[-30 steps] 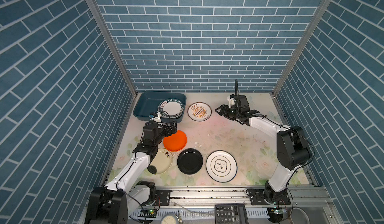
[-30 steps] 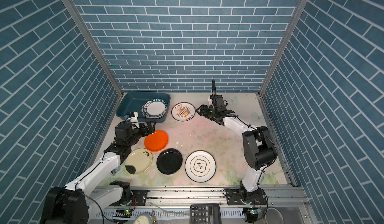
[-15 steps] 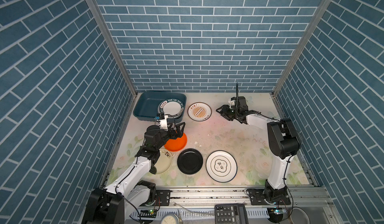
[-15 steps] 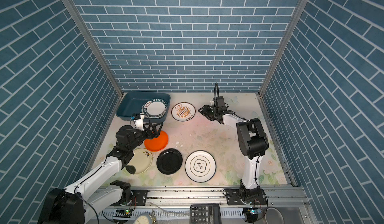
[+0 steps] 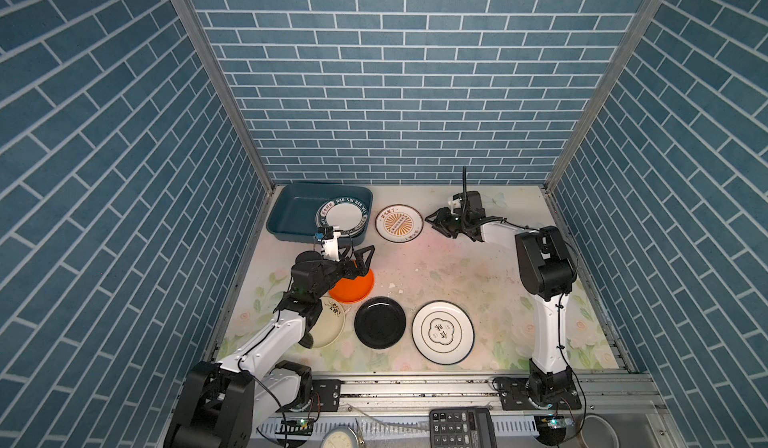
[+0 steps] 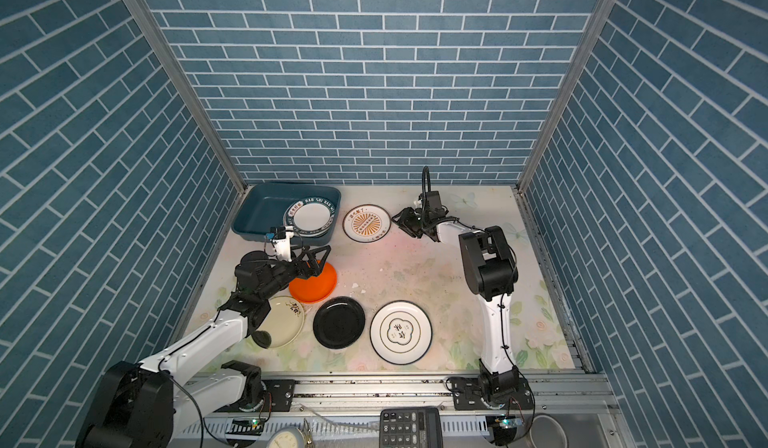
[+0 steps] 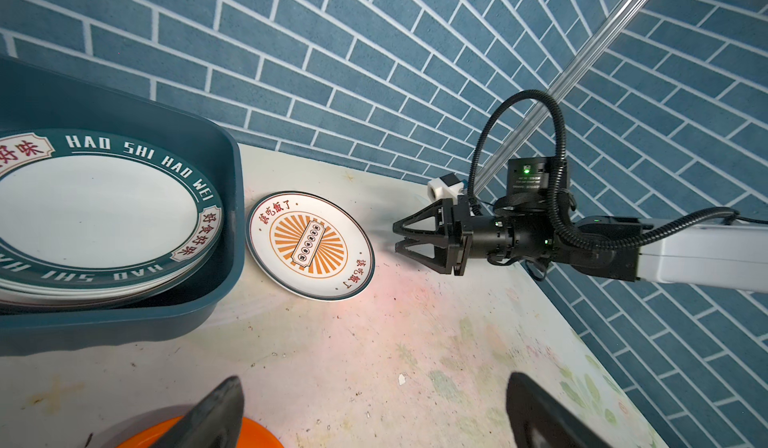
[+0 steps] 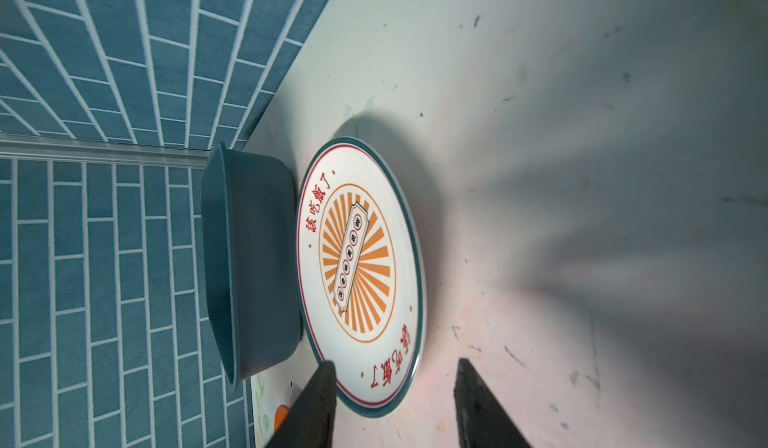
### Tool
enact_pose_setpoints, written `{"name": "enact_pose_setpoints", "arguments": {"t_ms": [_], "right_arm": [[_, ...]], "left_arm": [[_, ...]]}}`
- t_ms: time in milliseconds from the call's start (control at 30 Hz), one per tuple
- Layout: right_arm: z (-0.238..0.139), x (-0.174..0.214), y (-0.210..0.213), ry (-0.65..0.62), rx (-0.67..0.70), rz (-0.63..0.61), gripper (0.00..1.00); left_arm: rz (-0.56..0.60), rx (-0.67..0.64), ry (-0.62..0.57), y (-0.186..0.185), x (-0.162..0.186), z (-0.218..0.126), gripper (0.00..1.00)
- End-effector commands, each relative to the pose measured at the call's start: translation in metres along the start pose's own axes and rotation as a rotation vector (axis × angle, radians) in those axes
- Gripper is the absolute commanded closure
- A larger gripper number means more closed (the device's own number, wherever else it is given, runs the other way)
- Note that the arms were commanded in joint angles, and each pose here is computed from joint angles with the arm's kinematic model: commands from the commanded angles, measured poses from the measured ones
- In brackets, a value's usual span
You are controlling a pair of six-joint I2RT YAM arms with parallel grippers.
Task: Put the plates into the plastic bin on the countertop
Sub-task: 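Withdraw the left gripper from the bin while the right gripper reaches the sunburst plate, then grip the edge of the orange-sunburst plate with the right gripper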
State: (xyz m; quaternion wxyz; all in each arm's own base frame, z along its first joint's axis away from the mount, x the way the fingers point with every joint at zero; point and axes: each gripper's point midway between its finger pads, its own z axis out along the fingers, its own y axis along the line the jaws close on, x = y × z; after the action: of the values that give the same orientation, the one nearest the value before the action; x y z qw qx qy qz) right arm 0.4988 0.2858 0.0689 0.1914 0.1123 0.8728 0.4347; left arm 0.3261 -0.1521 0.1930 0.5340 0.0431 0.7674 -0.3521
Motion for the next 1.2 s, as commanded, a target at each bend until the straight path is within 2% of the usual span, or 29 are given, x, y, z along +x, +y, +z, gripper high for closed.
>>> {"name": "enact_pose_setpoints", "arguments": {"t_ms": [0,433,633,1167], "right_arm": [[0.008,0.001,-0.007,0.018,0.000,0.039,0.55],[0.023,0.003,-0.013,0.053,0.005,0.050,0.63],[0.032,0.006,-0.006,0.082,-0.015,0.037,0.66],[0.046,0.014,-0.003,0.127,0.001,0.001,0.70]], "left_arm": [[0.027,0.034,0.005,-0.008,0.005,0.003,0.01],[0.058,-0.011,0.042,0.001,0.017,0.010,0.01],[0.157,-0.118,0.091,0.019,0.022,0.007,0.01],[0.164,-0.177,0.080,0.030,0.024,0.004,0.00]]}}
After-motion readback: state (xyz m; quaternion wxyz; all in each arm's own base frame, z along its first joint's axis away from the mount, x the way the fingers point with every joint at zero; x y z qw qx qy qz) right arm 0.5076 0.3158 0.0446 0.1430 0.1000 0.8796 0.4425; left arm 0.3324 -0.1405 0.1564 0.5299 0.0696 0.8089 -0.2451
